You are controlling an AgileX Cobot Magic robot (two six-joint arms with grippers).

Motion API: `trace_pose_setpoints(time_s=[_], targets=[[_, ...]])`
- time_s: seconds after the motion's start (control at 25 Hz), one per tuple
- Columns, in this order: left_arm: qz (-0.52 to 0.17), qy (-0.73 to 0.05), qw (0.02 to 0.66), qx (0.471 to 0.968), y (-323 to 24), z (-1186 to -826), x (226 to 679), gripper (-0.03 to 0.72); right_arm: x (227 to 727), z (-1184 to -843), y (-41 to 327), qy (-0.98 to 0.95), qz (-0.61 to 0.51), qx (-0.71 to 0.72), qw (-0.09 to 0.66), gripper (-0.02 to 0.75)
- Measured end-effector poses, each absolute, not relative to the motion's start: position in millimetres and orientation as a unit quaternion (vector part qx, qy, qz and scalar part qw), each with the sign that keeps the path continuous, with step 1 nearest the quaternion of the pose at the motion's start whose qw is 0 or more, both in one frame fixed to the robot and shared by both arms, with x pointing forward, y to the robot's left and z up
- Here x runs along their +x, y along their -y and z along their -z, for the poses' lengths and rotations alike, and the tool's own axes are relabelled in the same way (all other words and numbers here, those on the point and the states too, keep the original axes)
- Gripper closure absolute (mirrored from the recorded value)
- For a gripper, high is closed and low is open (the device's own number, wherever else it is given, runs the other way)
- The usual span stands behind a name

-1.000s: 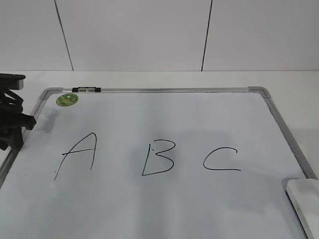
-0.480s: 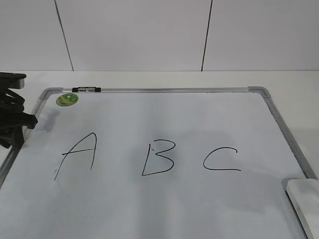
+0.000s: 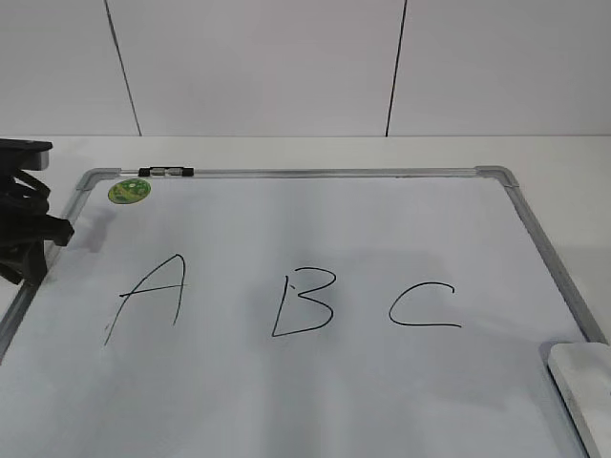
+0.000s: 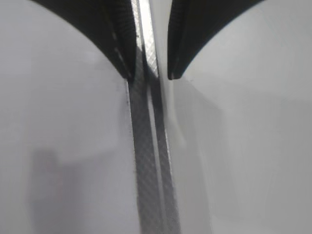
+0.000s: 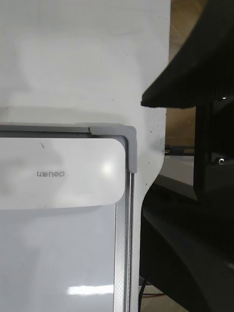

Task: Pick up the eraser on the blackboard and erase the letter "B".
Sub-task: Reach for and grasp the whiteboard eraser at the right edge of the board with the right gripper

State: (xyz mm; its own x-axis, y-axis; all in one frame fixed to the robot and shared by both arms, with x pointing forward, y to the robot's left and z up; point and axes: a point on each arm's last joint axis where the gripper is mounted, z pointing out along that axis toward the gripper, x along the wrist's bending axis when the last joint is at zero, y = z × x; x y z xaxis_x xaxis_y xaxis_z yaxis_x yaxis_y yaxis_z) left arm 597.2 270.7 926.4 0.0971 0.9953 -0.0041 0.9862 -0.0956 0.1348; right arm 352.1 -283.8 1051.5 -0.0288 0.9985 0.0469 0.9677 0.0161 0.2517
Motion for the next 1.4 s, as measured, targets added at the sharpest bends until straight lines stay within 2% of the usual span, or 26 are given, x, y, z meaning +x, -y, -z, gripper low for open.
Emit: trace_pose_setpoints(time_s=[0.4, 0.64, 0.92, 1.4], targets=[[-0.037, -0.680, 0.052, 0.730, -270, -926, 598, 0.663, 352, -1051, 284, -0.709, -0.107, 0.693, 0.072, 0.260], [-0.035, -0.687, 0.052, 0.724, -270, -925, 598, 0.669, 354, -1052, 284, -0.708, -0.114, 0.692, 0.078, 0.247], [-0.035, -0.687, 0.052, 0.724, -270, -925, 598, 0.669, 367, -1045, 282, -0.702, -0.105, 0.701, 0.068, 0.085], [-0.035, -0.687, 0.052, 0.724, -270, -925, 598, 0.669, 419, -1004, 275, -0.699, -0.072, 0.710, 0.033, 0.076]])
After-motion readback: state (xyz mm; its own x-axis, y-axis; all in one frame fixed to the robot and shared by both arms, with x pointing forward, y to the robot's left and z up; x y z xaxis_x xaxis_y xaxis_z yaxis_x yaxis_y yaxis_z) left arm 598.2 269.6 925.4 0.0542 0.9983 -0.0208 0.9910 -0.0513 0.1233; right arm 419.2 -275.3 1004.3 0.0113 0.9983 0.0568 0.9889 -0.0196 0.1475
